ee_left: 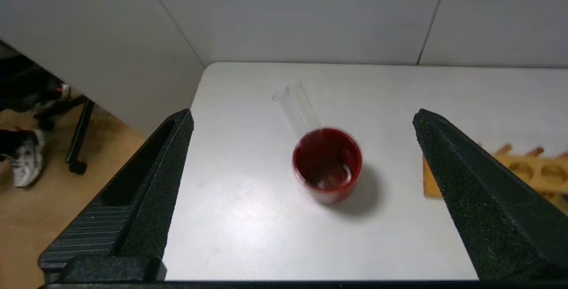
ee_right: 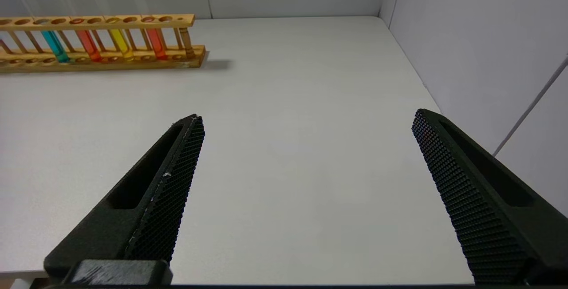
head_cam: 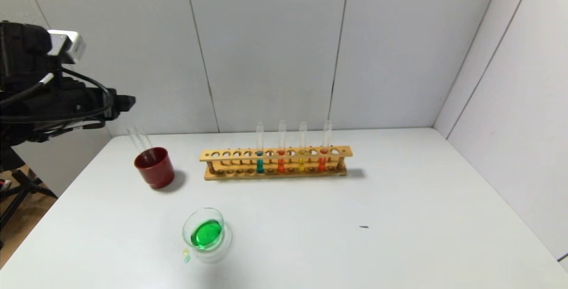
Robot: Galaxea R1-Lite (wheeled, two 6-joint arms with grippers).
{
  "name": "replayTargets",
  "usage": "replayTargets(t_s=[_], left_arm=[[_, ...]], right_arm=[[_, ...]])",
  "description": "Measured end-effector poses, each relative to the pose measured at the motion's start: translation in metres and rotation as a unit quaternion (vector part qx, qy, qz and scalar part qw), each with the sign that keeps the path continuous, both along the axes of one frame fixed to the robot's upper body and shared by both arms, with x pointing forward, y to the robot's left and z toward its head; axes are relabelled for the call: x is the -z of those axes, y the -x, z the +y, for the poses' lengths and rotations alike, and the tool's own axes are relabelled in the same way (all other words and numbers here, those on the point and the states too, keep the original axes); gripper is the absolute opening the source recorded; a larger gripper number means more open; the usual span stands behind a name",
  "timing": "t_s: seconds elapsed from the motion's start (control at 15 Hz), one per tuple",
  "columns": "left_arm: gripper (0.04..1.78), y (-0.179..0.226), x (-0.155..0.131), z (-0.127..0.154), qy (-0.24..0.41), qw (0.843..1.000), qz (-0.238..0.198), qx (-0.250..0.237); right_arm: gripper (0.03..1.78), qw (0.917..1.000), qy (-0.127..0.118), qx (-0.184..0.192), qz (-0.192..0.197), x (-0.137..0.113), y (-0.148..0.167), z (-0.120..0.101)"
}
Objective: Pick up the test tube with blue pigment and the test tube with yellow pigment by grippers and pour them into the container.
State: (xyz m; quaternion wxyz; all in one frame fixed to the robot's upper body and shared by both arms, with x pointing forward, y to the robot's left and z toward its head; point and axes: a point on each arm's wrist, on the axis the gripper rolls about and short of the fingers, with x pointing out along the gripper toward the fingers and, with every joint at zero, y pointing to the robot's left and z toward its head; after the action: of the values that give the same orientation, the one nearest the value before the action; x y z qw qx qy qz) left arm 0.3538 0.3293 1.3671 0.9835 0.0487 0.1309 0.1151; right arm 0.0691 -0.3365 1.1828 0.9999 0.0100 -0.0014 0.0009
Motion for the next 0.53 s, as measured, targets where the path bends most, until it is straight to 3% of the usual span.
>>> replayTargets(t_s=[0.53], left_arm=[[1.74,0.135,0.021,0.004,-0.018,1.000,0.001,-0.015]], right_arm=[[1.71,1.0000,0.000,0.000,0.000,0.000,0.000,0.000]])
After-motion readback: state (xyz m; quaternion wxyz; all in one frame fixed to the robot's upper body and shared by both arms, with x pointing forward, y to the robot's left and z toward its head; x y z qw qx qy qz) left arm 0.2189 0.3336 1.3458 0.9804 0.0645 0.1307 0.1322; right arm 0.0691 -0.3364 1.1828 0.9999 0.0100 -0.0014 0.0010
